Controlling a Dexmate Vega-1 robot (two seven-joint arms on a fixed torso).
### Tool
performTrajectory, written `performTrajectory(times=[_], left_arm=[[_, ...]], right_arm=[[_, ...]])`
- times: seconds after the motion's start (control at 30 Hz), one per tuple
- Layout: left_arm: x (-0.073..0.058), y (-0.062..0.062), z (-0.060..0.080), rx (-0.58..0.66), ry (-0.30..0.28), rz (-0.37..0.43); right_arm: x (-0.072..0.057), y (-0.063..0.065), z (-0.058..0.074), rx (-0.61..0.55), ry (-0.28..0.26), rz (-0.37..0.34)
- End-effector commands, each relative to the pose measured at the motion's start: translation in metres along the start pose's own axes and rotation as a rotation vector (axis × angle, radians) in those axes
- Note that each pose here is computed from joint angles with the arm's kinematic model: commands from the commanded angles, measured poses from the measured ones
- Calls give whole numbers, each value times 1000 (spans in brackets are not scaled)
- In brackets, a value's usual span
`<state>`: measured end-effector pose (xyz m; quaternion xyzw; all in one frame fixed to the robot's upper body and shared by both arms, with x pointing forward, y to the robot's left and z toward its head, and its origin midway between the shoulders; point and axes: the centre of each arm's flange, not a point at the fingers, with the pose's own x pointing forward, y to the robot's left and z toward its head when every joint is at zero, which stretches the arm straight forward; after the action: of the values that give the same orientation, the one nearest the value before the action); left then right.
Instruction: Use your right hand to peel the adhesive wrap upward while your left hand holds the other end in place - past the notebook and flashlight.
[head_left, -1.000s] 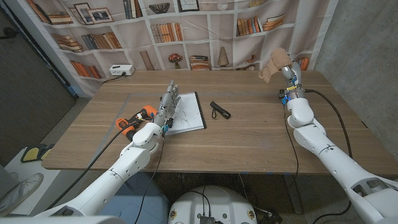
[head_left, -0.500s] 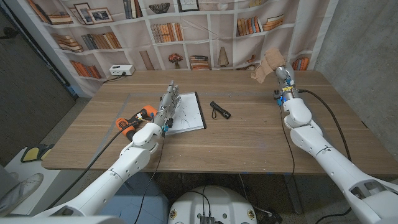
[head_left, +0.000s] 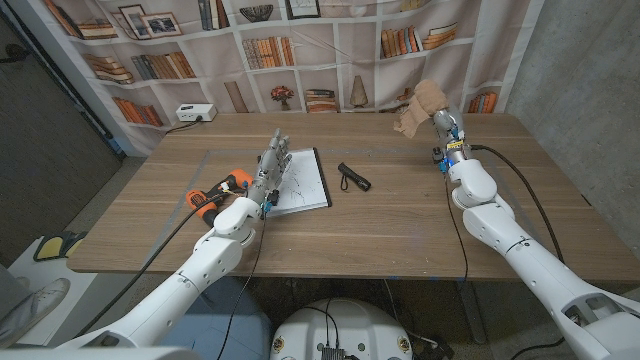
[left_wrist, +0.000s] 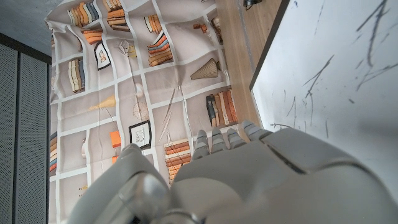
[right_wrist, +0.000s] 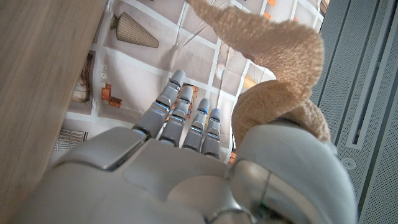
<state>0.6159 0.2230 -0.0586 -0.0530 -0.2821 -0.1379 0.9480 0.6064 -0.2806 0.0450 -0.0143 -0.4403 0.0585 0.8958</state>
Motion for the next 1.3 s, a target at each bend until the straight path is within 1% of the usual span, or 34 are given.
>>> performTrajectory(times=[0.03,0.07,0.13,0.27,0.3,0.4,0.47,0.6,0.73,0.93,1.1,1.17,1.3], left_arm=[[1,-4,8,52,-41,10],[2,-4,11,79,-47,-8],[3,-6,14,104,-50,-18],[4,-9,18,134,-59,-19],[5,-10,19,138,-62,-18],[5,-12,21,153,-63,-22],[7,-13,23,154,-67,-28],[10,-16,25,156,-71,-37],[14,-19,25,151,-56,-61],[18,-26,26,148,-60,-87],[21,-32,29,159,-67,-112],[23,-32,30,170,-59,-122],[25,-30,32,184,-59,-125]], right_arm=[[1,15,1,28,9,45],[1,16,2,28,7,47],[2,18,2,37,8,48],[1,23,4,53,14,46],[1,24,4,51,11,55],[1,28,5,86,18,56],[1,32,6,110,18,65],[2,39,9,117,11,77],[4,44,10,128,21,88],[9,51,12,132,30,125],[12,56,15,143,28,134],[14,58,14,143,24,158],[16,61,14,146,35,183]])
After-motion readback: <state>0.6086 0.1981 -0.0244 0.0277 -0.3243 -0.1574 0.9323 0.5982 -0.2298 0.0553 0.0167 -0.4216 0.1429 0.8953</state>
